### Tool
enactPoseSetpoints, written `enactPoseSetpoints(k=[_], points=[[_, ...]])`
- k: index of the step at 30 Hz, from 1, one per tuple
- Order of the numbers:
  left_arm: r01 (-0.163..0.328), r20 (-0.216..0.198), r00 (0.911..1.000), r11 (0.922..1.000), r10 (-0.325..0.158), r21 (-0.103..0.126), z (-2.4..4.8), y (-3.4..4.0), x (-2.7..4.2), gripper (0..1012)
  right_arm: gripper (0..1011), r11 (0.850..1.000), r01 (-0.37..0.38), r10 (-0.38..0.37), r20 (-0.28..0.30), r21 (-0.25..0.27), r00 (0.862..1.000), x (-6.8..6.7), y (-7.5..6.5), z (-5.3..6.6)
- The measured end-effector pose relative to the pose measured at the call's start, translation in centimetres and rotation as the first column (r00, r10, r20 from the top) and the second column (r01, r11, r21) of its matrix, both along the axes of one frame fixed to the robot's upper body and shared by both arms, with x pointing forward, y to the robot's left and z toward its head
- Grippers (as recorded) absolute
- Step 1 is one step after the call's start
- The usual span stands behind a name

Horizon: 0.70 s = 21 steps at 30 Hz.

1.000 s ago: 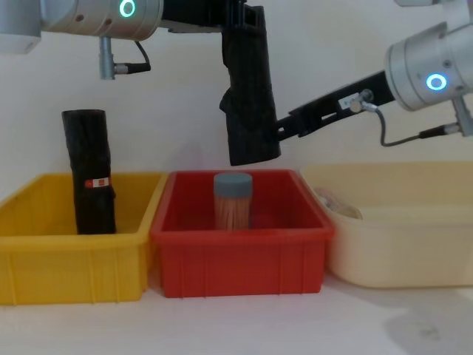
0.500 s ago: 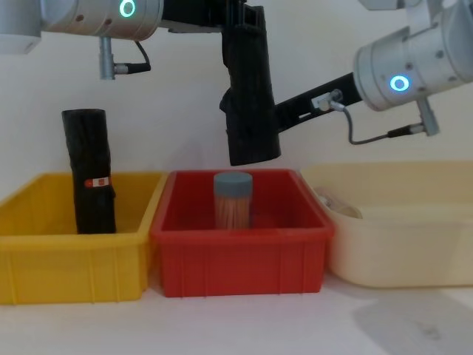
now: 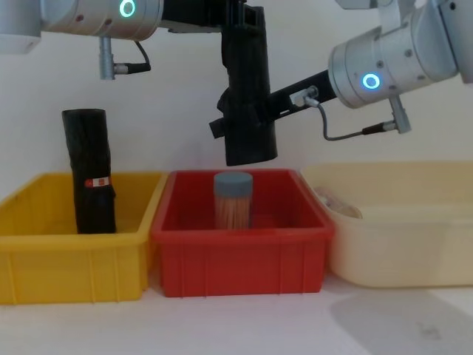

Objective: Pick up the garbage bag with the one hand and transfer it to the other hand.

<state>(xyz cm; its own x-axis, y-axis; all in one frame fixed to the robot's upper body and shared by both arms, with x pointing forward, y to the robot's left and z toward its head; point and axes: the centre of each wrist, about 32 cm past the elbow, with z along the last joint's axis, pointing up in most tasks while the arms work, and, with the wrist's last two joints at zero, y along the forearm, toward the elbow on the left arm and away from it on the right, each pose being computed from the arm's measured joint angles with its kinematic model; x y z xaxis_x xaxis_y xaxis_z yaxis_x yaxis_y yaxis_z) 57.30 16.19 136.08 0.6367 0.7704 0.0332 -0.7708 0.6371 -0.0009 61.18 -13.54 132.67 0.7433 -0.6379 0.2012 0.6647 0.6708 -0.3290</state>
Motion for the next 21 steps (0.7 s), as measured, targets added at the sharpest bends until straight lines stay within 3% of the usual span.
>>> enactPoseSetpoints(k=[10, 15, 21], points=[[0.0, 0.0, 1.0, 1.0, 0.0, 0.0, 0.0, 0.0, 0.0, 378, 664, 1.0, 0.001, -0.001, -0.001, 0.006, 1.0, 0.21, 0.45, -0.03], [0.0, 0.0, 1.0, 1.0, 0.0, 0.0, 0.0, 0.0, 0.0, 497, 543, 1.0, 0.0, 0.0, -0.001, 0.008, 1.0, 0.25, 0.56, -0.03], [0.0, 0.0, 1.0, 1.0, 0.0, 0.0, 0.0, -0.01, 0.0, 685, 530, 1.0, 0.011, -0.011, 0.005, 0.007, 1.0, 0.23, 0.53, -0.03]])
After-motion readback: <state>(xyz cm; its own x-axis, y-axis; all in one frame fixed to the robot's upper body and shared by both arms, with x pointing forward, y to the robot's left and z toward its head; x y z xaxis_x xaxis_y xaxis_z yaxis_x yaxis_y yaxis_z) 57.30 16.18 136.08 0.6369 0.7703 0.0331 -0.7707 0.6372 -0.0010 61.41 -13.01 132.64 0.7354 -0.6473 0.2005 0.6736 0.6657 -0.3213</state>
